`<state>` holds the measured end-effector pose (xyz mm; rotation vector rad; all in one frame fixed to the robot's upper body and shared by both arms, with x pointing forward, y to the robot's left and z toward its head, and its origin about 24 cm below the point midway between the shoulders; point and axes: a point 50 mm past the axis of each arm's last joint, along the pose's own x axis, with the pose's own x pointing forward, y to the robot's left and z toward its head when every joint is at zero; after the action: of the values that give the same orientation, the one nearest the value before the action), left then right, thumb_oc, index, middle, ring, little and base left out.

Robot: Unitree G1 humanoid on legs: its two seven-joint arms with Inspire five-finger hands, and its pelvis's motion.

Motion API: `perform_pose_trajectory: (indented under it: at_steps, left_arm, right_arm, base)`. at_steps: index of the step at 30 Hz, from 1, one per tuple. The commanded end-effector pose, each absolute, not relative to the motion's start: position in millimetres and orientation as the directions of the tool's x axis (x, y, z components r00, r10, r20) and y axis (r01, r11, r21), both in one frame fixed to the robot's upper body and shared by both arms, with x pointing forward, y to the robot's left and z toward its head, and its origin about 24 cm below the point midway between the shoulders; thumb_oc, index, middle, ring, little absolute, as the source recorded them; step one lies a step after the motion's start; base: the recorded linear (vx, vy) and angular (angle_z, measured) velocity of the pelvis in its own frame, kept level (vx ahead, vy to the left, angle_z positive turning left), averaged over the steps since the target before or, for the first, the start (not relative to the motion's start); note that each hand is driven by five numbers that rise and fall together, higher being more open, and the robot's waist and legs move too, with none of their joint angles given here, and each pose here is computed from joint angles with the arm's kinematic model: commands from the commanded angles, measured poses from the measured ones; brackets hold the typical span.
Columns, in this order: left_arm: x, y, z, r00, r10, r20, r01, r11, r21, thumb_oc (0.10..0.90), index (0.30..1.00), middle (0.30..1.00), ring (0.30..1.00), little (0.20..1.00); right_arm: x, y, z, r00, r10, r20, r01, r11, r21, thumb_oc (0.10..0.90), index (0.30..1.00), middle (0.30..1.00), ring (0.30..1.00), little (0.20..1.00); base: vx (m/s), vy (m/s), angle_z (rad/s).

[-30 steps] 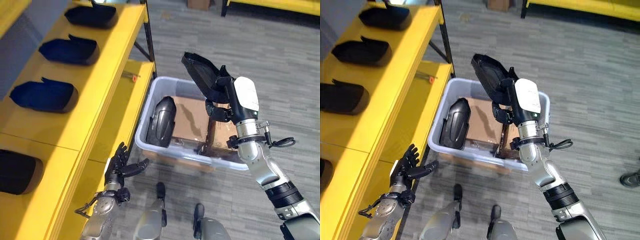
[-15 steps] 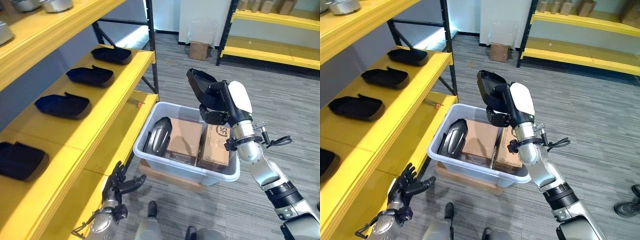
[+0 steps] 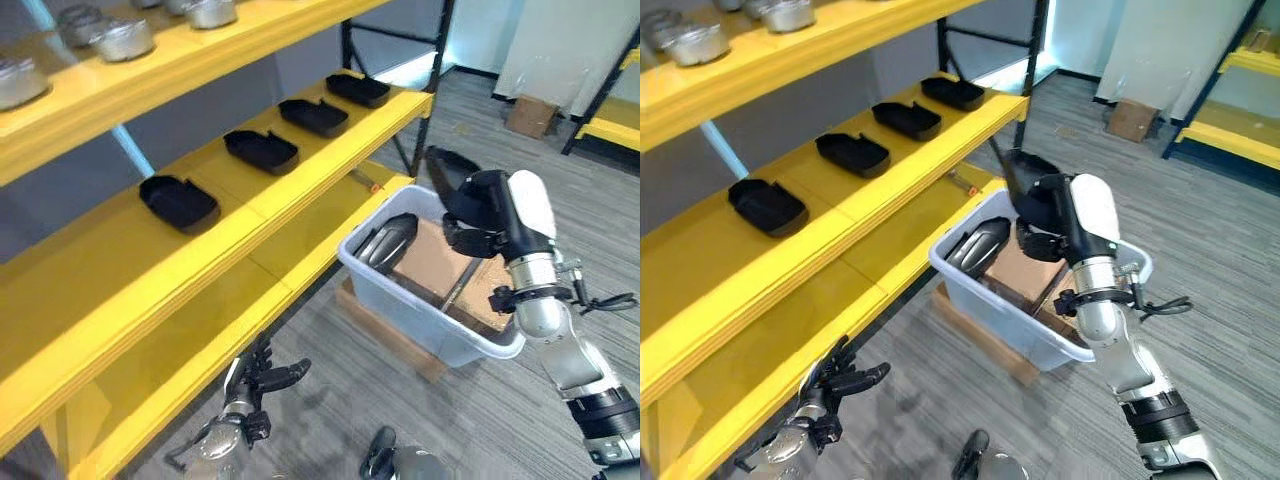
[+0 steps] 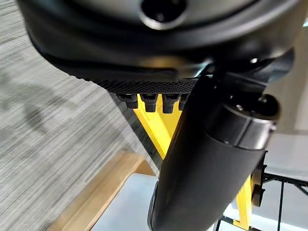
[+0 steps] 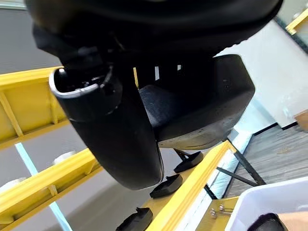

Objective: Move parts from the plastic box to the shelf.

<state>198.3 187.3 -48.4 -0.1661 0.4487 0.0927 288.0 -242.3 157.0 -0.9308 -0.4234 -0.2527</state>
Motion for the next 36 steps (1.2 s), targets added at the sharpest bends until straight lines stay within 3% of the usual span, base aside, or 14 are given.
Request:
perform_pose_trajectory:
  at_steps: [1,26,36]
  left_arm:
    - [197.3,206.4,-16.5,0.959,0.086,-0.270,-0.112,0.990,-0.081,0.900,1.000,1.000,1.000,1.000]
    - [185.8,233.8,-13.2,0.948,0.202,-0.248,-0.208,0.978,0.002,0.900,1.000,1.000,1.000,1.000]
    - [201.5,228.1,-7.2,0.964,0.158,-0.214,-0.153,0.987,0.038,0.900,1.000,1.000,1.000,1.000]
  right_arm:
    - [272.2,-218.1,216.5,0.673,0.063,0.737,0.547,0.628,-0.553,0.400,0.300,0.300,0.300,0.300]
    - [275.8,-191.0,207.3,0.689,0.129,0.713,0.495,0.634,-0.594,0.400,0.300,0.300,0.300,0.300]
    - [275.5,-190.2,204.2,0.699,0.141,0.701,0.467,0.652,-0.597,0.400,0.300,0.300,0.300,0.300]
  base:
    - [0.06,0.238,0.53]
    - [0.02,0.193,0.26]
    - [0.09,0.112,0.75]
